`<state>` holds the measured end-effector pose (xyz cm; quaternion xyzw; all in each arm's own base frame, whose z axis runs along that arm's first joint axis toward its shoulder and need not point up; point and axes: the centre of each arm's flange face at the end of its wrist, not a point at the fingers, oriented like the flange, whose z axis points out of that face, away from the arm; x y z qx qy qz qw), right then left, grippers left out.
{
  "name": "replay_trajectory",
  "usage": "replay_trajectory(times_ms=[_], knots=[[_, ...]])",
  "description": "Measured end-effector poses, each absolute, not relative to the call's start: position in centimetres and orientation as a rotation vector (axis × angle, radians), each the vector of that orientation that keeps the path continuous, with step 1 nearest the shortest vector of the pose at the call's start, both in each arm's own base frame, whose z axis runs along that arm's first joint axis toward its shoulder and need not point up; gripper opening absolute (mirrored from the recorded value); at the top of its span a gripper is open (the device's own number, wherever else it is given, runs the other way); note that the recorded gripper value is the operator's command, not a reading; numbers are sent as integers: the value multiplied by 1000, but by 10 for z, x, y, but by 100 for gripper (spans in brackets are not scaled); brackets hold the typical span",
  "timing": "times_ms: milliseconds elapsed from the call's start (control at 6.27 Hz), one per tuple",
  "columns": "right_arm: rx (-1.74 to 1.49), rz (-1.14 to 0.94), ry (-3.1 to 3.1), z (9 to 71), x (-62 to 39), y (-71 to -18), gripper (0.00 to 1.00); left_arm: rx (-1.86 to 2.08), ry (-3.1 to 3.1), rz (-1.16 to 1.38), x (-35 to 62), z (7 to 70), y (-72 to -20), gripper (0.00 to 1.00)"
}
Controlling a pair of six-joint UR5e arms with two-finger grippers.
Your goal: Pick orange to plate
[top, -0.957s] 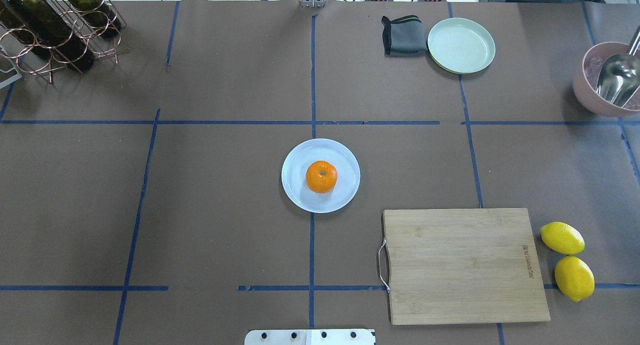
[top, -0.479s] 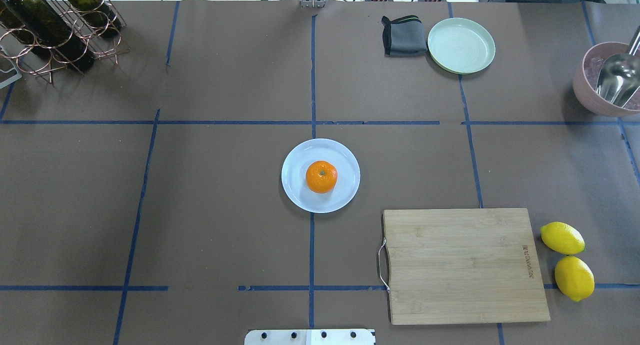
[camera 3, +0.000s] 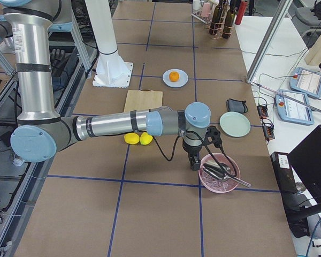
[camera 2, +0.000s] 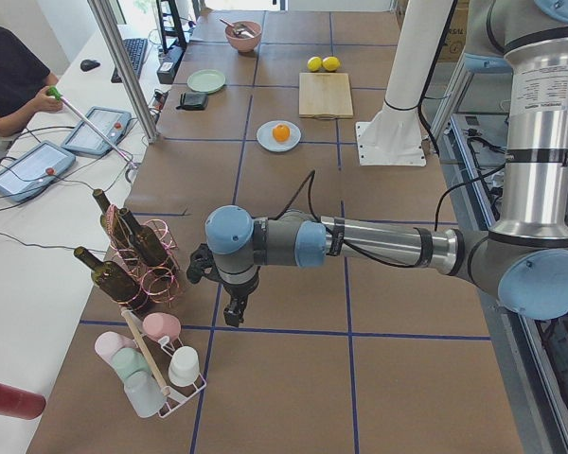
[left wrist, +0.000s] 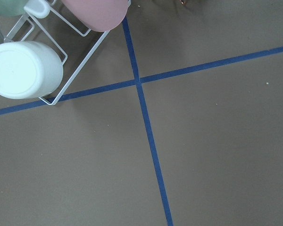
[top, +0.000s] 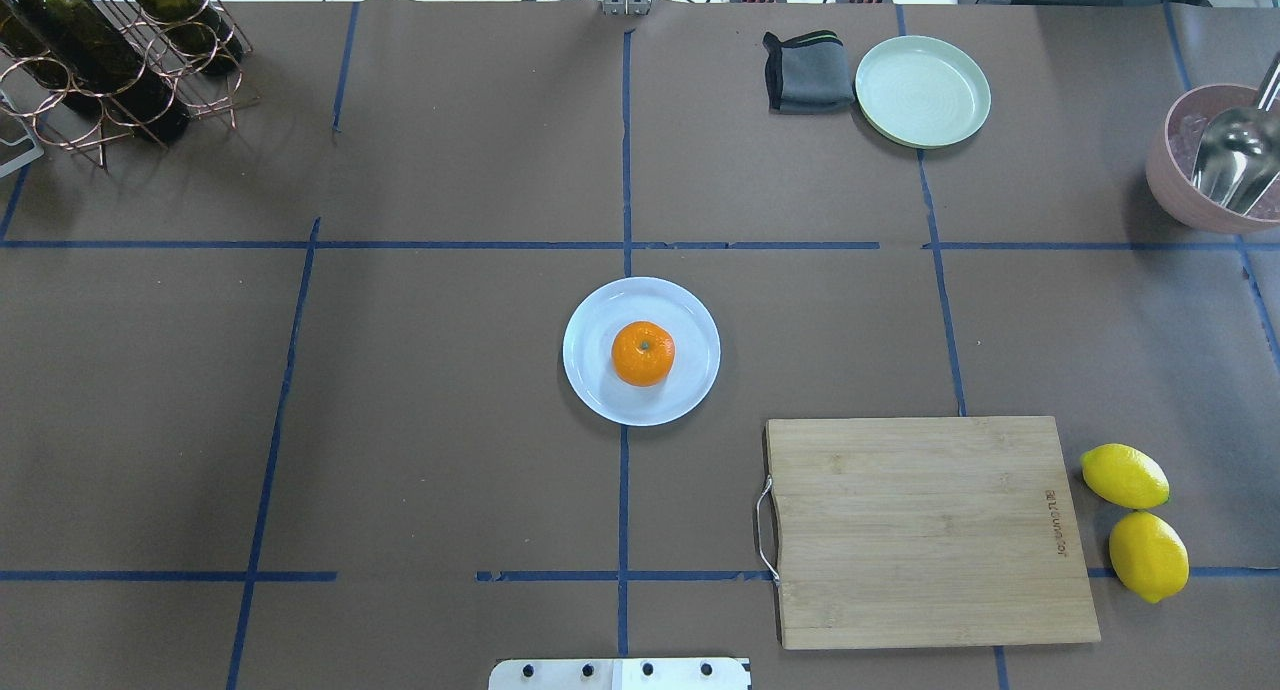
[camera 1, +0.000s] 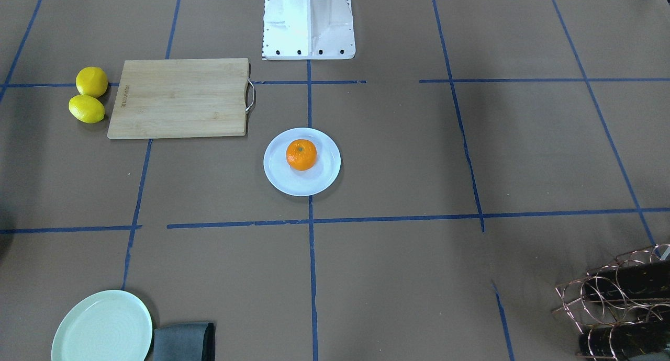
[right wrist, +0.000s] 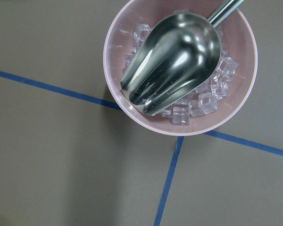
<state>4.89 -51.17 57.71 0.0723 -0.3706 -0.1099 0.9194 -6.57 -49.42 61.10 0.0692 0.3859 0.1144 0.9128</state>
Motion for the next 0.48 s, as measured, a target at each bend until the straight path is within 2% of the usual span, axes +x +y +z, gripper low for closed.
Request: replay_trajectory(times_ms=[479], knots=[[139,-221,-767,578,44,-522,100,172,788,258,-62,609,-509,100]])
